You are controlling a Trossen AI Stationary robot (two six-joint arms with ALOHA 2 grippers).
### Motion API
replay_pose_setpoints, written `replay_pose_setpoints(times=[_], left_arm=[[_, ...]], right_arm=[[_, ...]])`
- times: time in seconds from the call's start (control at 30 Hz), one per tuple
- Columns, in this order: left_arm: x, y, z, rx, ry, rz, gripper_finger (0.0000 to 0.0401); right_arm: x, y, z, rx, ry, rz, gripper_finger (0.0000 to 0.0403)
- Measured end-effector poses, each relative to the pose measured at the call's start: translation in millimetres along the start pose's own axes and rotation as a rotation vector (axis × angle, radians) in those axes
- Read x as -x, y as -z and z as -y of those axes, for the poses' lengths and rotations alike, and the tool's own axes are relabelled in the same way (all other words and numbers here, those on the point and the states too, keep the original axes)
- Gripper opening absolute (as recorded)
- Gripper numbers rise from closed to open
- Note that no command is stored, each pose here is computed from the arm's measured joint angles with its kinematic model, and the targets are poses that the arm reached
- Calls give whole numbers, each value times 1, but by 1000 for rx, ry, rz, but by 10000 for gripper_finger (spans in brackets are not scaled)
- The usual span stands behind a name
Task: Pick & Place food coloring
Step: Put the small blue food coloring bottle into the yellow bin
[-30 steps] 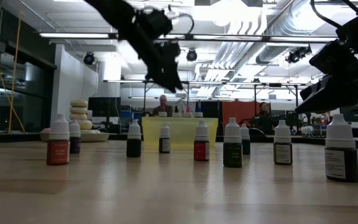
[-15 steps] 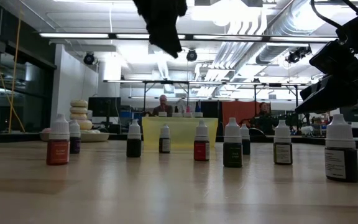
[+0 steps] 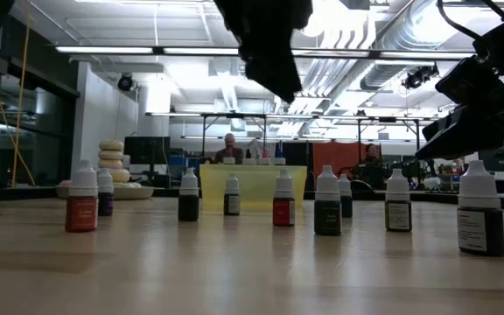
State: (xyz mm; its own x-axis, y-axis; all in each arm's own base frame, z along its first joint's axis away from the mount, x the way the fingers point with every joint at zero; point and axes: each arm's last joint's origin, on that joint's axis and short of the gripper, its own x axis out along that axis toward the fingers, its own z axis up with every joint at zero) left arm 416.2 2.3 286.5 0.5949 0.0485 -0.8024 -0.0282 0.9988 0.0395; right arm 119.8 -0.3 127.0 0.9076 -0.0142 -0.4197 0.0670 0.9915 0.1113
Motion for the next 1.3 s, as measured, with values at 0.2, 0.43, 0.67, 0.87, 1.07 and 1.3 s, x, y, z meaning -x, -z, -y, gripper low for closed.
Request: replay_pose_setpoints(times=[0.2,0.43,0.67,0.87,1.07,1.3], left_arm=[[-48,-3,21,-71,80,55,241],[-68,1,31,-115,118,45,241],[-91,8,33,-163,119,21,241],[-94,7,32,-182,104,46,241],[-112,18,33,-203,116,5,241],[-120,18,27,-185,108,18,241]], right_arm=[[0,0,0,0,0,1,0],[0,0,0,0,0,0,0],[0,0,0,0,0,0,0],[0,0,0,0,0,0,0],[0,0,0,0,0,0,0],[0,0,0,0,0,1,0]])
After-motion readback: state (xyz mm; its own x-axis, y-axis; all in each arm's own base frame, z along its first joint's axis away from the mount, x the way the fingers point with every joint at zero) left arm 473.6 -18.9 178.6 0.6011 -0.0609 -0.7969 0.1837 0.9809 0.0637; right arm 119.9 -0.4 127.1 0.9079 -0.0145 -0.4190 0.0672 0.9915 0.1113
